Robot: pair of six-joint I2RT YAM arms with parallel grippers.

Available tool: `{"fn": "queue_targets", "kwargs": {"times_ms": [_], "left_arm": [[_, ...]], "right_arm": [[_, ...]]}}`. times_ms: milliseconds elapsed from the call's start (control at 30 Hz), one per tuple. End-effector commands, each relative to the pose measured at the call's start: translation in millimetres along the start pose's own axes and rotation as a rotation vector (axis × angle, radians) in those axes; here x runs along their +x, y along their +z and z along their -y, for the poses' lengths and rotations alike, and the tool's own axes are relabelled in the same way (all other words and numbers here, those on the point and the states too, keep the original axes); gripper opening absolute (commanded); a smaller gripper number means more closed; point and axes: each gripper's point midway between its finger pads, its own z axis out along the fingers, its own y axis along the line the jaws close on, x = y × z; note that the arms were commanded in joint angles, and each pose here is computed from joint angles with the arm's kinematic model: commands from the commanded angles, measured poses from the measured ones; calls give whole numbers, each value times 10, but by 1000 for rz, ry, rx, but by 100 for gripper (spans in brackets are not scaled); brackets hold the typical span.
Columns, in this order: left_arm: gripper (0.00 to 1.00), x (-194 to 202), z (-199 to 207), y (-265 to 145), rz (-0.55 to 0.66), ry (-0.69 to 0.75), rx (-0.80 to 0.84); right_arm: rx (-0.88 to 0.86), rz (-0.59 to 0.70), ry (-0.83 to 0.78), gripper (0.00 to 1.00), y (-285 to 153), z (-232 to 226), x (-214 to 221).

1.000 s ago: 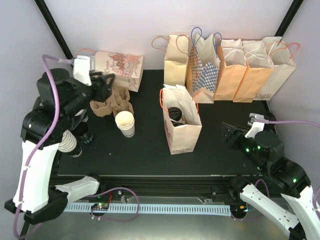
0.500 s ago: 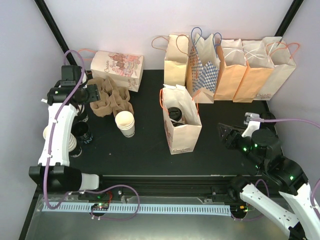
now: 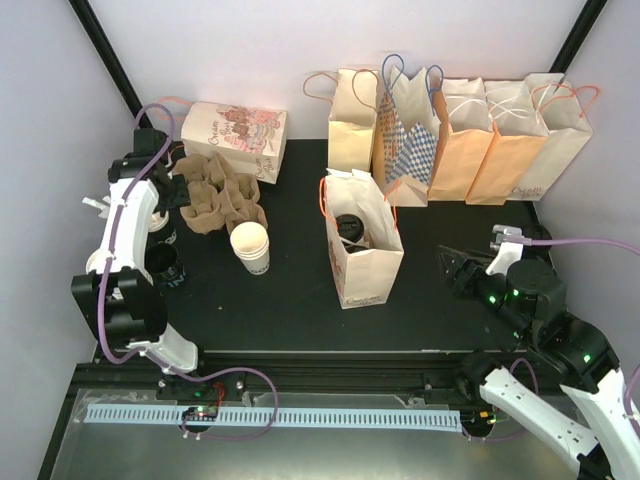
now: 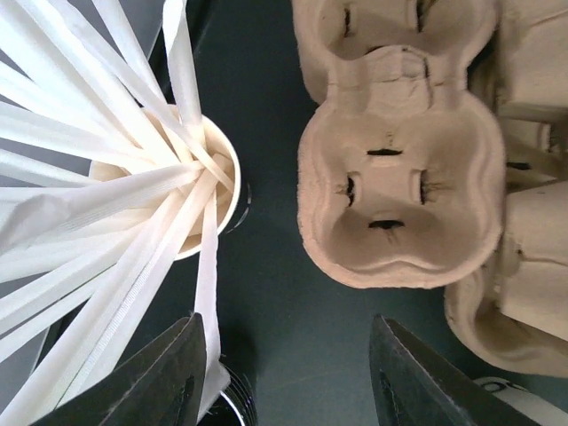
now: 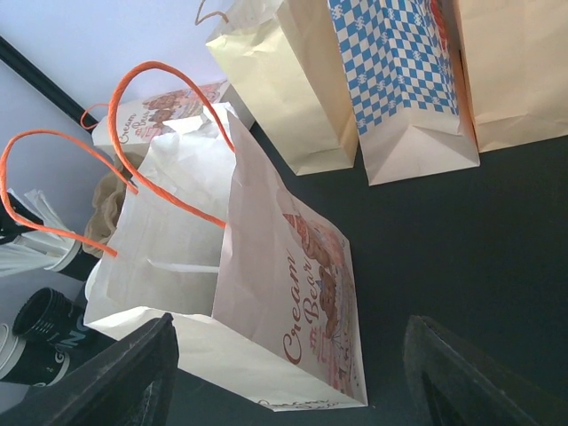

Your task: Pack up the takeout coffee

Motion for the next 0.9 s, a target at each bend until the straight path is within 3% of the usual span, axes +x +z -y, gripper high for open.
{"fn": "queue_targets", "kwargs": {"times_ms": [0, 300, 433, 567, 700, 867], "left_arm": [[53, -69, -158, 58, -3, -4, -93], [53, -99, -275, 68, 22, -18, -164], [44, -79, -296, 97, 19, -22, -179], [28, -46, -295, 131, 11, -23, -178], [4, -29, -301, 92, 9, -23, -176], [2, -57, -320, -86, 48, -34, -166]], "right_arm": [[-17, 50, -10, 72, -74, -35, -123], [-12, 91, -33, 77, -165, -34, -234], [-11, 100, -30, 79, -185, -22, -243], [-7, 104, -32, 79, -209, -15, -256], [-4, 107, -35, 79, -217, -13, -269], [-7, 106, -38, 79, -203, -30, -278]]}}
